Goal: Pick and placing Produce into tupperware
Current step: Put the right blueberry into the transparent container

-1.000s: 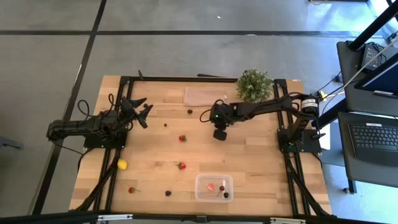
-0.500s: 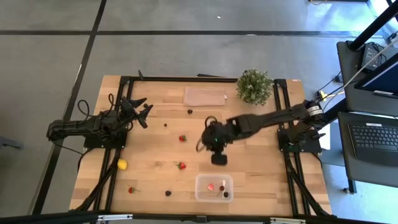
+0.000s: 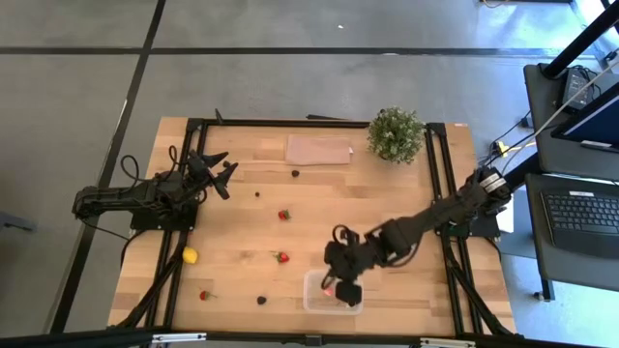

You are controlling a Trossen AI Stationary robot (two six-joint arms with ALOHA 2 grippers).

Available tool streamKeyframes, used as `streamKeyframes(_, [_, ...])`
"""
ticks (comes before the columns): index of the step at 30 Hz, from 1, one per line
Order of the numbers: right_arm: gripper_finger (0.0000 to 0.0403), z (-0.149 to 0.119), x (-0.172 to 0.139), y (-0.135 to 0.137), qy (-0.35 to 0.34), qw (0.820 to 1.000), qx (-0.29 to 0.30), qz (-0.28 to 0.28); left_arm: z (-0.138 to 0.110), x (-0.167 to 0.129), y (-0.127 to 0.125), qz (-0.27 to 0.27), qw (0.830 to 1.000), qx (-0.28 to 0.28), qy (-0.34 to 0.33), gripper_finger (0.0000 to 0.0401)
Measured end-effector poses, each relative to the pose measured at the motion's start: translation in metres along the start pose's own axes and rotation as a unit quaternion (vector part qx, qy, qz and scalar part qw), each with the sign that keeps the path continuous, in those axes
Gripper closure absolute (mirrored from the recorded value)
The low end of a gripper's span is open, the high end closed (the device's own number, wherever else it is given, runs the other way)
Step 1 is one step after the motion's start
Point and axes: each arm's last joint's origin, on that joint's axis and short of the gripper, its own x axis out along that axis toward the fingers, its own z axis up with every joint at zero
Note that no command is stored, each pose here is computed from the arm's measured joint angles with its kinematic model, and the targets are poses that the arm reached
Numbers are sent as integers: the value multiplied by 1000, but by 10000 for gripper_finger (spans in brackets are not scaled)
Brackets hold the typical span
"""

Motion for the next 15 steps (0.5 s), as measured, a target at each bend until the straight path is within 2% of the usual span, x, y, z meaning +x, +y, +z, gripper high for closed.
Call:
streamKeyframes(4, [356, -21, 10, 11, 7, 1000, 23, -8, 0, 0, 0, 0, 1000, -2, 0, 172])
streamKeyframes(11, [355, -68, 32, 6, 48, 995, 73, -43, 0, 0, 0, 0, 1000, -2, 0, 172])
streamKeyframes(15, [355, -89, 45, 5, 42, 995, 91, -26, 0, 0, 0, 0, 1000, -3, 0, 172])
